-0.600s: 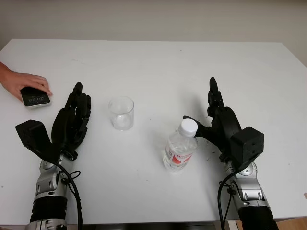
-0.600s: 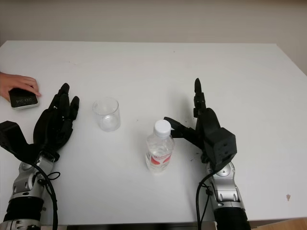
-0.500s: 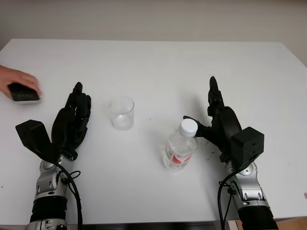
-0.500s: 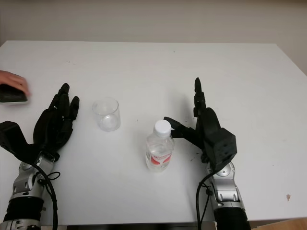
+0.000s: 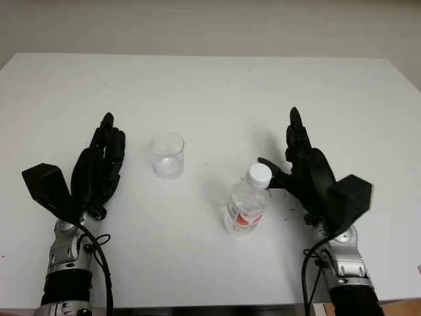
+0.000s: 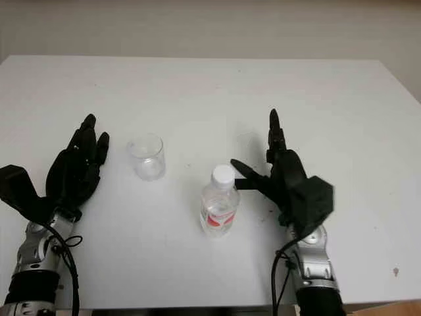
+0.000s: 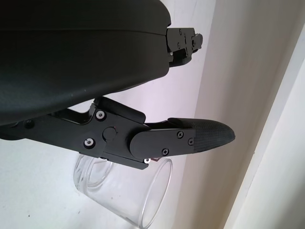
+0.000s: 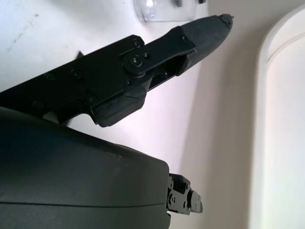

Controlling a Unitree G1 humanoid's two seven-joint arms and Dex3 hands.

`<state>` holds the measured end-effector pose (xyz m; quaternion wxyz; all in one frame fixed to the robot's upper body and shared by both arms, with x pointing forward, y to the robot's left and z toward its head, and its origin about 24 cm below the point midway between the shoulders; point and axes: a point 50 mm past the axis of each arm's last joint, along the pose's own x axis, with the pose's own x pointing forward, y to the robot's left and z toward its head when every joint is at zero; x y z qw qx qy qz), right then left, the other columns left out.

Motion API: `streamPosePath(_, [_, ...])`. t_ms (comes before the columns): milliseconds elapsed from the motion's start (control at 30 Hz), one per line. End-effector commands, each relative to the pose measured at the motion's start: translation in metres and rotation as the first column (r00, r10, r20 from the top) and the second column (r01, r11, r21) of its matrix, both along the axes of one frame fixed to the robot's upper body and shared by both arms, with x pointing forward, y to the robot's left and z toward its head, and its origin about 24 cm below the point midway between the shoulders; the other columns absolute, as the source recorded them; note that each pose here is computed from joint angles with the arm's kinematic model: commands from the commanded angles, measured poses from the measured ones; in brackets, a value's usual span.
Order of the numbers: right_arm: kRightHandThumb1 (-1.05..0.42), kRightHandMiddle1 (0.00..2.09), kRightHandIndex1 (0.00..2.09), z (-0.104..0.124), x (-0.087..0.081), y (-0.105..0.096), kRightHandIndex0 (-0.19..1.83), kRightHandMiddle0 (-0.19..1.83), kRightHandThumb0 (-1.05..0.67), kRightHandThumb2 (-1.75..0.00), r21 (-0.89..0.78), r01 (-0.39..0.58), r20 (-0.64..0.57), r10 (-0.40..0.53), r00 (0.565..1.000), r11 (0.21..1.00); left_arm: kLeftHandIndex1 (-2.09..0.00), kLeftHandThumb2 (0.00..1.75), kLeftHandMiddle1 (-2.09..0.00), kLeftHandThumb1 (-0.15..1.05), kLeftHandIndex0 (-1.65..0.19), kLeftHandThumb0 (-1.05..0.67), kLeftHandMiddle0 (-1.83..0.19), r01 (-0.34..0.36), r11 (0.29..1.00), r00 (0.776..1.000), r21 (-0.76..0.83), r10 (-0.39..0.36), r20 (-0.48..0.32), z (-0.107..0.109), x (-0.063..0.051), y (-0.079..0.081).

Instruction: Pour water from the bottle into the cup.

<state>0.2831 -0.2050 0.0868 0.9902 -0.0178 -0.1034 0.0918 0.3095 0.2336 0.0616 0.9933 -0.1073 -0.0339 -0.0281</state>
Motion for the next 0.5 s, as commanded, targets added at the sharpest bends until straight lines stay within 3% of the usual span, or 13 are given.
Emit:
streamPosePath(0, [-0.94, 0.0, 0.0, 0.018, -0.007, -0.012, -0.19, -0.19, -0.89, -0.06, 0.003, -0.04, 0.056, 0.04, 0.998, 0.999, -0.05, 0.45, -0.05, 1.05, 0.08, -0.73, 0.1, 0.011, 1.0, 1.0, 0.008, -0.011, 0.024, 0.005, 0.003, 0.0])
streamPosePath(167, [-0.9, 0.0, 0.0, 0.04, -0.025, -0.017, -0.19, -0.19, -0.94, -0.04, 0.022, -0.201, 0.106, 0.197, 0.975, 0.979, -0.06, 0.45, -0.05, 1.05, 0.07, -0.73, 0.1, 0.012, 1.0, 1.0, 0.011, -0.012, 0.029, 0.005, 0.004, -0.001])
streamPosePath(333, [-0.87, 0.0, 0.0, 0.044, -0.043, -0.005, -0.19, -0.19, -0.97, -0.04, 0.032, -0.385, 0.082, 0.382, 0.921, 0.922, -0.05, 0.47, -0.05, 1.05, 0.07, -0.73, 0.1, 0.014, 1.0, 1.0, 0.017, -0.014, 0.028, 0.005, 0.004, -0.001])
streamPosePath(467, [-0.86, 0.0, 0.0, 0.041, -0.053, 0.002, -0.19, -0.19, -0.93, -0.04, 0.029, -0.46, 0.048, 0.458, 0.888, 0.888, -0.05, 0.46, -0.05, 1.05, 0.08, -0.74, 0.1, 0.013, 1.0, 1.0, 0.019, -0.014, 0.027, 0.005, 0.004, -0.001])
